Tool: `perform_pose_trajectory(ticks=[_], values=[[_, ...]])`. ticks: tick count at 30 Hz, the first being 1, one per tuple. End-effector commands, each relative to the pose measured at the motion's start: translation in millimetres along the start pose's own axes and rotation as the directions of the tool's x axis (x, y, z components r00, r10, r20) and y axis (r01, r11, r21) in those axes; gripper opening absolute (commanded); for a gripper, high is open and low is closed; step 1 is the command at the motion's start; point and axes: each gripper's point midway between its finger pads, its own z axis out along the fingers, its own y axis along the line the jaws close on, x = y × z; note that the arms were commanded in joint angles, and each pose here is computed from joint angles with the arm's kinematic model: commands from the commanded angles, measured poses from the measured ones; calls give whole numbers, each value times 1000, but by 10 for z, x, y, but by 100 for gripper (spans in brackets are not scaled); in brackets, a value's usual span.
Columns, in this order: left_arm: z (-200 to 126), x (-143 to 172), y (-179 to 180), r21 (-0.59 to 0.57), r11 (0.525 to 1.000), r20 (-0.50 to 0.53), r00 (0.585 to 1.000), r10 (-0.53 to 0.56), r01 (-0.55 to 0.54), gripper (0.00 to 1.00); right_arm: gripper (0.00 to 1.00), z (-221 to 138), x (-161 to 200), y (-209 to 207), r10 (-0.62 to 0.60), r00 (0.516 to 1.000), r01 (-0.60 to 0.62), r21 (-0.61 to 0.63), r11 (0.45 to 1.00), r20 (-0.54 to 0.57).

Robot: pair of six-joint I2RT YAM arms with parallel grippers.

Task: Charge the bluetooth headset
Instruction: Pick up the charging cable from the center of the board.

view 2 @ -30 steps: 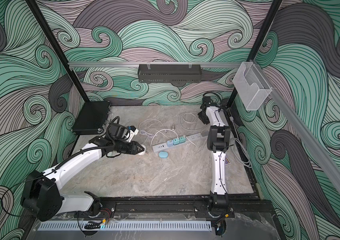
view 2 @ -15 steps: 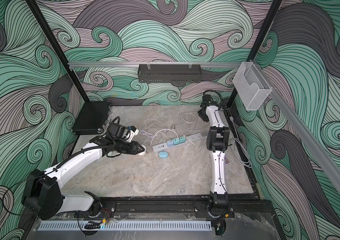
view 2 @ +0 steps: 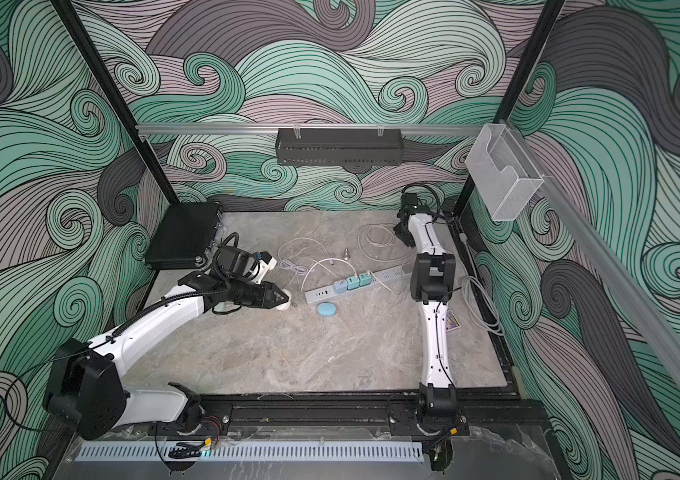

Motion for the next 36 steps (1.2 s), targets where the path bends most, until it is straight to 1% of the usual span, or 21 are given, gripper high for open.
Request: perform_pose_trajectory(ticks=[1, 9, 12, 16, 18, 21, 24, 27, 31, 33, 34, 36], values=[[-47, -118, -53, 16, 1000, 22, 999, 24, -24, 18, 23, 147, 74, -81, -44, 999, 44, 55, 998, -2], [-45, -112, -30, 11, 1000, 18, 1000, 19, -20, 18, 21, 235, 123, -106, -92, 996, 92, 79, 993, -3], [-41, -111, -24, 12, 1000, 17, 1000, 17, -18, 18, 14, 250, 148, -127, -117, 993, 117, 97, 988, 0], [-43, -111, -15, 9, 1000, 17, 1000, 16, -16, 18, 8, 252, 177, -129, -121, 993, 121, 100, 988, -7], [-42, -110, -15, 9, 1000, 18, 1000, 17, -17, 18, 1, 233, 165, -108, -131, 991, 130, 94, 987, -3], [-51, -115, -12, 8, 1000, 22, 1000, 18, -19, 17, 0, 116, 119, -7, -169, 985, 169, 57, 984, 9], [-77, -123, -20, 5, 1000, 31, 999, 27, -27, 17, 0, -155, 48, 153, -237, 971, 238, -10, 971, 37], [-113, -148, -24, 5, 1000, 51, 998, 28, -28, 17, 0, -523, 0, 287, -305, 947, 314, -88, 945, 102], [-163, -209, -52, 20, 1000, 86, 996, 22, -23, 17, 0, -1168, -44, 362, -293, 922, 354, -243, 903, 254], [-174, -235, -63, 32, 999, 96, 995, 15, -18, 17, 0, -1511, -39, 356, -285, 904, 384, -311, 869, 320], [-186, -251, -77, 41, 999, 100, 995, 12, -16, 17, 0, -1694, -13, 377, -290, 891, 413, -358, 837, 350], [-213, -282, -103, 55, 998, 111, 994, 2, -8, 16, 0, -1980, 97, 350, -318, 871, 464, -415, 783, 374]])
